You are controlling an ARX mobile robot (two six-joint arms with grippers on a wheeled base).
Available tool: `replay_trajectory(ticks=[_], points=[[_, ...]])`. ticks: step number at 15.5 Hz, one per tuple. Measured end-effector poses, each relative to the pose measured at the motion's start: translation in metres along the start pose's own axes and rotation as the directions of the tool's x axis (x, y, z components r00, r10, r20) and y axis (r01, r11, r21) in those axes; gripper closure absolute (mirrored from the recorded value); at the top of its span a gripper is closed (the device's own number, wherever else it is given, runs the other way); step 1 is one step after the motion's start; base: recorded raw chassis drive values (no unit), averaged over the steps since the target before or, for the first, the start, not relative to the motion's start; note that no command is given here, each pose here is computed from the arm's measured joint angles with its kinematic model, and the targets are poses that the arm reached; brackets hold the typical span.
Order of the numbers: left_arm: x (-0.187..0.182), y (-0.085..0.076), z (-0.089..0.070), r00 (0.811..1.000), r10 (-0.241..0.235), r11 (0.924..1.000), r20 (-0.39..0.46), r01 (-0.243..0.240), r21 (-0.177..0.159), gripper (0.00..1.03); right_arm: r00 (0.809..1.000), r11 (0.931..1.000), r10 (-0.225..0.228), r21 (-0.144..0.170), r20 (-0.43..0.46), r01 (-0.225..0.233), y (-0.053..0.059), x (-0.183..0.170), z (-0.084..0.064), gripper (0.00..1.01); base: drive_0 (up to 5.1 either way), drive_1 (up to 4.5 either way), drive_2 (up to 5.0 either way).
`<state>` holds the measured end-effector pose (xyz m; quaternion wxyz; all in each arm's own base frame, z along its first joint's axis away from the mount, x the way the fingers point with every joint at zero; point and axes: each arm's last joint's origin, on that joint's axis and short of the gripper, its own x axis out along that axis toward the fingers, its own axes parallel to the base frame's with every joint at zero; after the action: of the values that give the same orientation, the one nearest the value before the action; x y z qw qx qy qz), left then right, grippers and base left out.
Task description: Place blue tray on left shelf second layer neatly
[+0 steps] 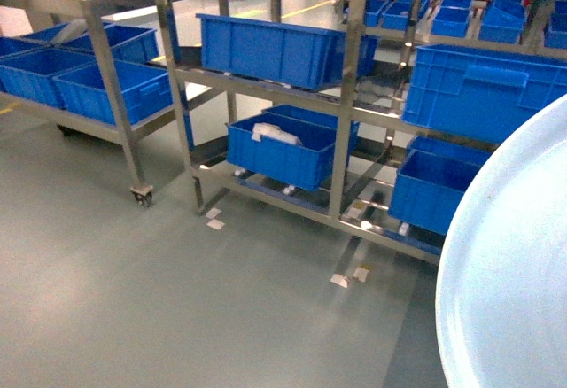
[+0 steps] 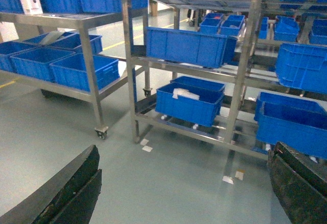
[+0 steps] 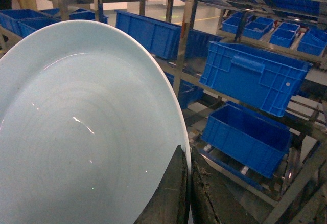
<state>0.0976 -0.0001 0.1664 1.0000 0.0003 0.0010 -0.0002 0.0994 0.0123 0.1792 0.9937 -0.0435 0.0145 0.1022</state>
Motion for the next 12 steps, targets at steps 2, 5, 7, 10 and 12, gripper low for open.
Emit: replay_trajectory(ticks=[2,5,7,10,12], points=[[0.0000,0.0000,0.0000,1.000,0.000,1.0000,0.000,0.000,0.000,0.05,1.000,1.0000,0.000,0.000,0.001,0.000,0.0000,0.0000,0.0001,0.99,-1.6,-1.58,-1.6],[0.0000,0.0000,0.0000,1.000,0.000,1.0000,0.000,0.000,0.000,0.05,1.000,1.0000,0.000,0.000,0.000,0.000,0.0000,0.0000,0.0000,0.99,-1.5,-1.52,-1.5],[0.0000,0.0000,0.0000,1.000,0.000,1.0000,0.000,0.000,0.000,0.05,1.000,1.0000,0.000,0.000,0.000,0.000,0.0000,0.0000,0.0000,0.99,-1.6,-1.55,-1.6],[0.0000,0.0000,0.0000,1.000,0.000,1.0000,0.000,0.000,0.000,0.05,1.000,1.0000,0.000,0.000,0.000,0.000,0.0000,0.0000,0.0000,0.99,-1.5,-1.54,-1.5],[0.0000,0.0000,0.0000,1.000,0.000,1.0000,0.000,0.000,0.000,0.05,1.000,1.0000,0.000,0.000,0.000,0.000,0.0000,0.0000,0.0000,0.99,-1.6,-1.59,-1.6]])
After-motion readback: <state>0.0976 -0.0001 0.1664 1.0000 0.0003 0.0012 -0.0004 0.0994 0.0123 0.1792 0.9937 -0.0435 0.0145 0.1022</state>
